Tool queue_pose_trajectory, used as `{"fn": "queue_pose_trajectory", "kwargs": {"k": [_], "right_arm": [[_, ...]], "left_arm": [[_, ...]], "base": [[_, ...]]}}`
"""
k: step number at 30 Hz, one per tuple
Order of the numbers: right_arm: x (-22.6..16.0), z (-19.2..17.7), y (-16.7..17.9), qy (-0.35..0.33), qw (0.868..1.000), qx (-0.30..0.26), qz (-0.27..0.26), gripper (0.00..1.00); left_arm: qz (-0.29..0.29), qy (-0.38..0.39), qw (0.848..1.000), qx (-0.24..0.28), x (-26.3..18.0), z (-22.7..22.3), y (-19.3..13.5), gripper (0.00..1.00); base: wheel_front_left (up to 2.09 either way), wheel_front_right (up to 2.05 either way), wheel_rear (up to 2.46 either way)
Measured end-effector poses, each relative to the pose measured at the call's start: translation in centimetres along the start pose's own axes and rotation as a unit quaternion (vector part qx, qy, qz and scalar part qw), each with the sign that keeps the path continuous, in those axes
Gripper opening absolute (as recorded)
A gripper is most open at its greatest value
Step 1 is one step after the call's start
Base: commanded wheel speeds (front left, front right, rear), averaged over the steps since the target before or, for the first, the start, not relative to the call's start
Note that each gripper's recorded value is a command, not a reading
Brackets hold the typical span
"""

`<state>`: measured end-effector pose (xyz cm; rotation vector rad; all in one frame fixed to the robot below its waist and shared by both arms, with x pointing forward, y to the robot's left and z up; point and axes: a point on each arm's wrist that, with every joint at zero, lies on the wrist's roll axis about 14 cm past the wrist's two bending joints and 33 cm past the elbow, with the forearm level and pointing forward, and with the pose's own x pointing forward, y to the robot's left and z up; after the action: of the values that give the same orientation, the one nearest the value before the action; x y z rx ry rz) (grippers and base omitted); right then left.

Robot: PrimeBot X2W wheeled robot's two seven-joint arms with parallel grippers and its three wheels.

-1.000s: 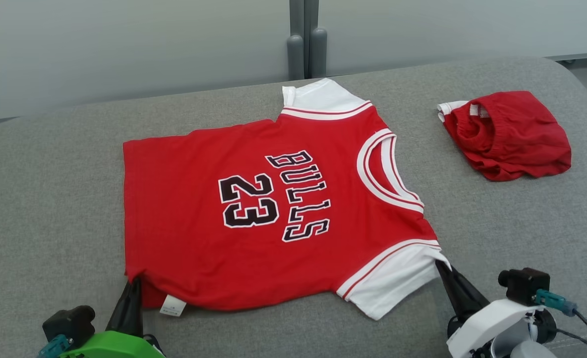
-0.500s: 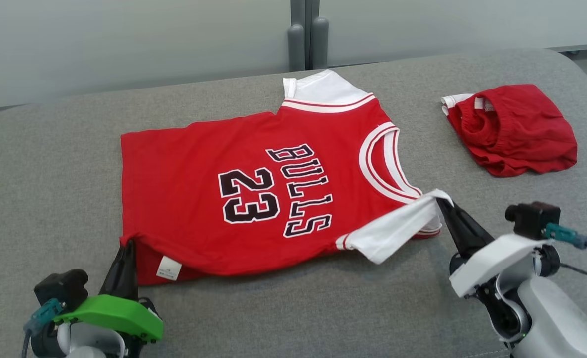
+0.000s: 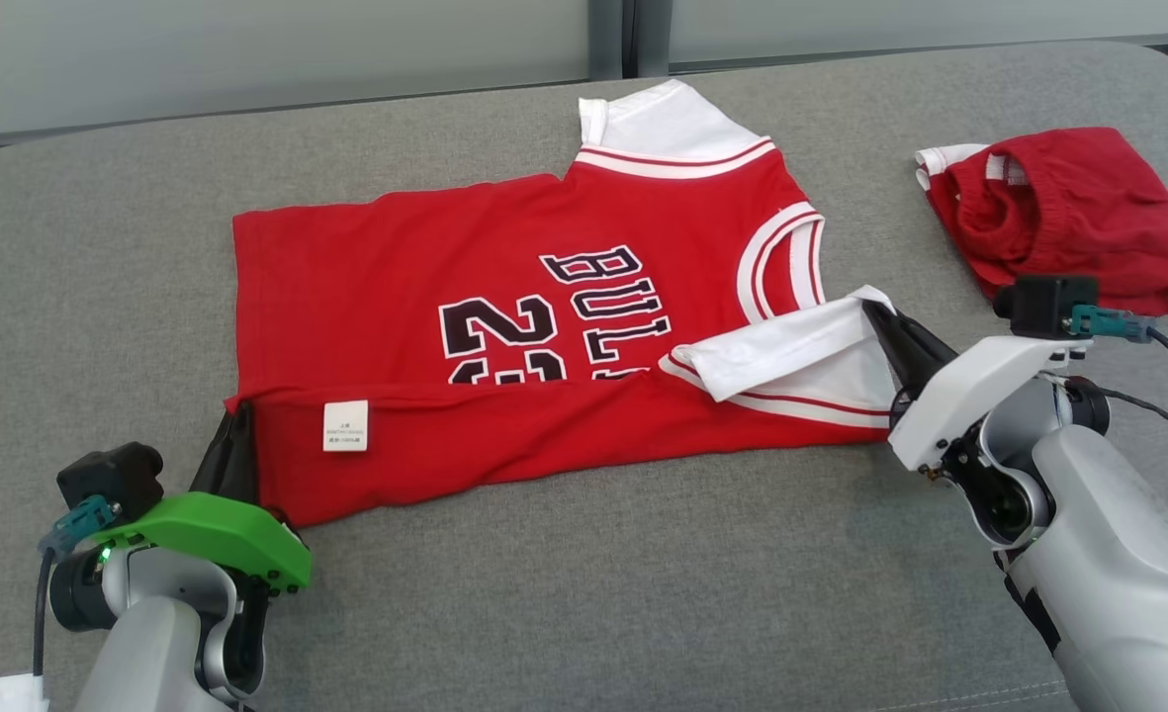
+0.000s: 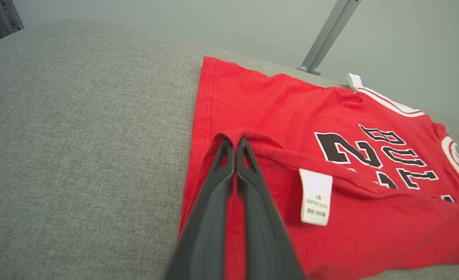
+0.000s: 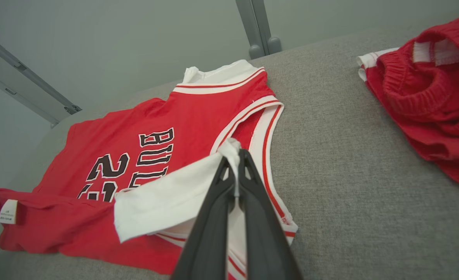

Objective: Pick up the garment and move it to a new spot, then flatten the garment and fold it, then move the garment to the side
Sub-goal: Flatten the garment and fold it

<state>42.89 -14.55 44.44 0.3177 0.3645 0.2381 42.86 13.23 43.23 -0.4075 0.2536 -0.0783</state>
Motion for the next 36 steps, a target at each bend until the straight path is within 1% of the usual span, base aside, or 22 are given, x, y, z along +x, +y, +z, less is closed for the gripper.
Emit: {"fn": "queue_pose_trajectory", "kwargs": {"k": [4, 13, 14, 15, 16, 17, 18, 19, 20, 21, 22, 23, 24, 30, 36], "right_arm": [[1.0, -1.0, 0.0, 0.029, 1.000, 0.004, -0.001, 0.00], [2.4, -1.5, 0.1, 0.054, 0.998, 0.015, -0.008, 0.00], [2.5, -1.6, 0.0, 0.058, 0.998, 0.016, -0.010, 0.14], [2.6, -1.7, 0.0, 0.061, 0.998, 0.019, -0.012, 0.14], [2.8, -1.7, 0.0, 0.062, 0.998, 0.023, -0.012, 0.27], [2.9, -1.6, 0.2, 0.062, 0.998, 0.026, -0.012, 0.35], [3.1, -1.5, 0.4, 0.060, 0.998, 0.034, -0.011, 0.47], [3.3, -1.2, 0.7, 0.056, 0.997, 0.042, -0.010, 0.71], [3.5, -0.9, 0.8, 0.051, 0.997, 0.050, -0.010, 1.00], [3.8, -0.6, 1.0, 0.045, 0.997, 0.062, -0.009, 1.00], [3.9, -0.3, 1.1, 0.040, 0.997, 0.069, -0.009, 1.00], [4.1, -0.1, 1.2, 0.039, 0.997, 0.072, -0.009, 1.00], [4.2, 0.2, 1.2, 0.036, 0.997, 0.070, -0.009, 1.00], [4.5, 1.5, 0.2, 0.014, 0.997, 0.069, -0.023, 1.00], [4.6, 3.0, -0.1, -0.018, 0.998, 0.060, -0.025, 1.00]], "left_arm": [[0.010, 0.011, 1.000, 0.001, 0.3, -0.6, 0.6, 0.00], [0.021, 0.022, 1.000, 0.003, 0.9, -1.1, 1.2, 0.00], [0.021, 0.019, 1.000, 0.004, 0.9, -1.0, 1.2, 0.13], [0.022, 0.021, 1.000, 0.004, 1.0, -1.1, 1.3, 0.13], [0.023, 0.022, 0.999, 0.004, 1.0, -1.1, 1.3, 0.23], [0.023, 0.022, 0.999, 0.005, 1.1, -1.1, 1.3, 0.29], [0.023, 0.023, 0.999, 0.005, 1.1, -1.1, 1.3, 0.33], [0.024, 0.022, 0.999, 0.006, 1.2, -1.2, 1.4, 0.38], [0.026, 0.024, 0.999, 0.008, 1.2, -1.3, 1.5, 0.43], [0.026, 0.025, 0.999, 0.009, 1.2, -1.4, 1.5, 0.48], [0.026, 0.025, 0.999, 0.009, 1.2, -1.4, 1.5, 0.65], [0.025, 0.025, 0.999, 0.009, 1.3, -1.3, 1.5, 0.84], [0.026, 0.026, 0.999, 0.009, 1.3, -1.3, 1.5, 1.00], [0.032, 0.028, 0.999, 0.009, 1.3, -1.6, 1.8, 1.00], [0.029, 0.012, 0.999, 0.008, 1.4, -0.8, 1.7, 1.00]], "base": [[0.00, 0.00, 0.00], [0.00, 0.00, 0.00], [0.00, 0.00, 0.00], [0.00, 0.00, 0.00], [0.00, 0.00, 0.00], [0.00, 0.00, 0.00], [0.00, 0.00, 0.00], [0.00, 0.00, 0.00], [0.00, 0.00, 0.00], [0.00, 0.00, 0.00], [0.00, 0.00, 0.00], [0.00, 0.00, 0.00], [0.00, 0.00, 0.00], [0.00, 0.00, 0.00], [0.00, 0.00, 0.00]]}}
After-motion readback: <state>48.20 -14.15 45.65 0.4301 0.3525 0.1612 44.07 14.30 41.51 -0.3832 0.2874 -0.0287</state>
